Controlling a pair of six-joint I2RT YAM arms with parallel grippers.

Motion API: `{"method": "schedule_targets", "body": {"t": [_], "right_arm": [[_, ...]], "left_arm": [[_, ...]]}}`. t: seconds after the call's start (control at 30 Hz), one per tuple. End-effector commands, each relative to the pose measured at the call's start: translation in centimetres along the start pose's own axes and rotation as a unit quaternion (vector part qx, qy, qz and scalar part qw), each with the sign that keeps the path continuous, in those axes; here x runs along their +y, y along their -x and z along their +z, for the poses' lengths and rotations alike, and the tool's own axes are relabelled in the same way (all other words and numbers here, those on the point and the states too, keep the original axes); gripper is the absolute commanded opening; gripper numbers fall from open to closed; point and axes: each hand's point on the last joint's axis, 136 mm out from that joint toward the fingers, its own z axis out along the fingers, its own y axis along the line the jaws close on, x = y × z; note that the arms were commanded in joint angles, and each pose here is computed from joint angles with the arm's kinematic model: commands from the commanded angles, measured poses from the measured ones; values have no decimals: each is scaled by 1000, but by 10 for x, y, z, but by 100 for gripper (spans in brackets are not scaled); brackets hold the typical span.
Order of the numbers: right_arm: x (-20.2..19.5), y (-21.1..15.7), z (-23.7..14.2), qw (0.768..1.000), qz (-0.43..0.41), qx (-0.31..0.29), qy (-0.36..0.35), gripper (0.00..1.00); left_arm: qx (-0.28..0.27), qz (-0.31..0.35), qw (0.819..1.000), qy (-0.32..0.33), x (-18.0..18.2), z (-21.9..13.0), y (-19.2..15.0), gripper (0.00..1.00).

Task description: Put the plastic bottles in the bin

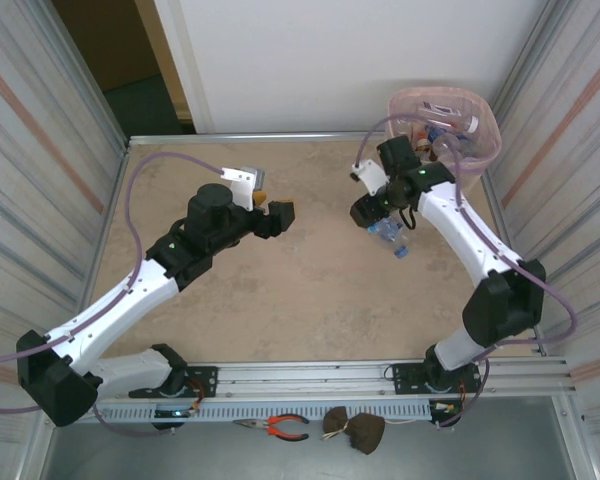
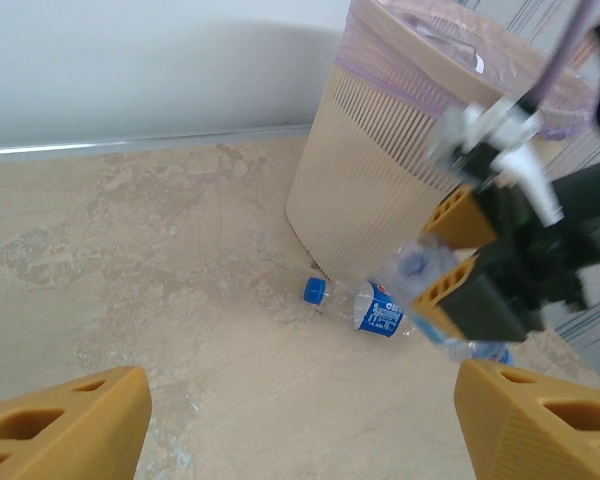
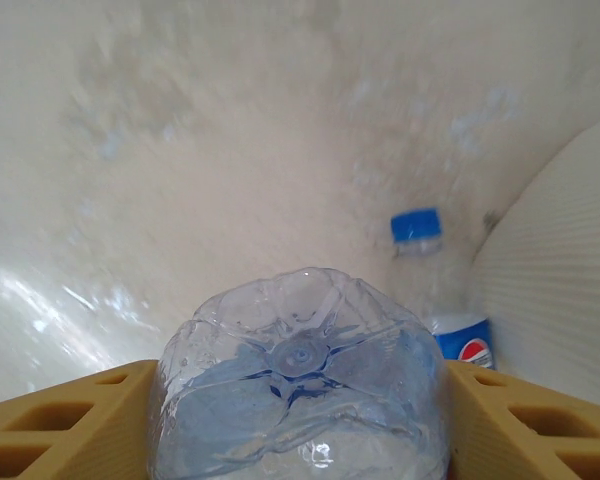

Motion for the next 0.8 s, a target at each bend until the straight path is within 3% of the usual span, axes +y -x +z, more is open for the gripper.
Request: {"method": "schedule_targets", "body": {"t": [0.0,0.23,0.47,0.77], "right_arm": [[6,38,-52,995,21,-92,21,66],[-12,97,-139,968,50,-245,25,64],[-61,135,-211,918,114,-379,11,61],[-138,160,-247,871,195,-451,-20,55]], "left_arm": [[-24,-7,1000,1,1,-8,13,80],[-28,-5,1000,-2,-1,-9,17,80],[-31,-5,1000,-1,-1,-13,18,80],[-35,-2,999,5,0,-17,22,80]]}}
